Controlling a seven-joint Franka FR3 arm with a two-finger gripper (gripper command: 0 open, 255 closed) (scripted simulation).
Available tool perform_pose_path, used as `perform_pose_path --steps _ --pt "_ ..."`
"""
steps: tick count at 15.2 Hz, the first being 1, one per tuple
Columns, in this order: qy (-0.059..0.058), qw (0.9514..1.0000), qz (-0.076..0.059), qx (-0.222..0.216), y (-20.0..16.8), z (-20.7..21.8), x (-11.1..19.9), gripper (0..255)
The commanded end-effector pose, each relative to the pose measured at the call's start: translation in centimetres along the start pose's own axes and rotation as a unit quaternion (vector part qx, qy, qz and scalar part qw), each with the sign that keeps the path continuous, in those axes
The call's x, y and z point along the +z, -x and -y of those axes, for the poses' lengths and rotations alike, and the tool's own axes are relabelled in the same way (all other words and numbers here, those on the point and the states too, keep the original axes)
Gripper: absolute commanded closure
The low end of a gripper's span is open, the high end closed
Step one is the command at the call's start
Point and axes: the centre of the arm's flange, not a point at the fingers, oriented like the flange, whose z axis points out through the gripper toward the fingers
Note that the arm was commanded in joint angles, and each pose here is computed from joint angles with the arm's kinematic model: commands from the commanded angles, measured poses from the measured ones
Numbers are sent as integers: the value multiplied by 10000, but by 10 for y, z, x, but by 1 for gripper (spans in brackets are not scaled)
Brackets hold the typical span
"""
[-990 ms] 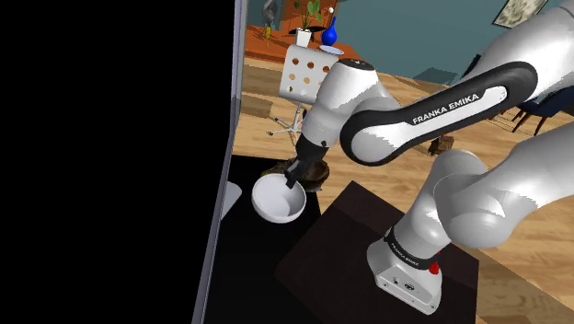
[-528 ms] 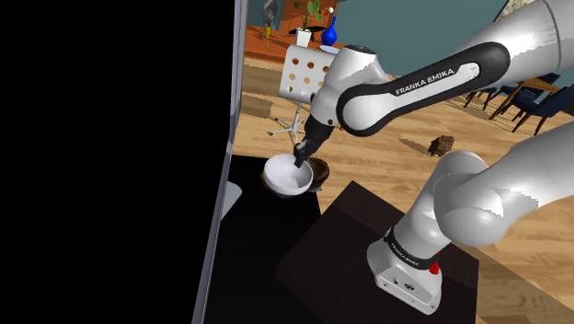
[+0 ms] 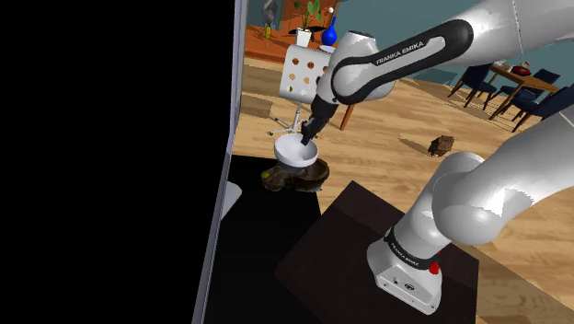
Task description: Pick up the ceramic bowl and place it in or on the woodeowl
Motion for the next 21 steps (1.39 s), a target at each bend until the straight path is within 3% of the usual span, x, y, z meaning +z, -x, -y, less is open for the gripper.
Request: perform_pose_path --steps 1,8,21 --pt "4 10000 -1 -8 -8 -26 -3 255" --pt "4 10000 -1 -8 -48 -105 -14 255" --pt "4 10000 -1 -8 -40 -111 54 255"
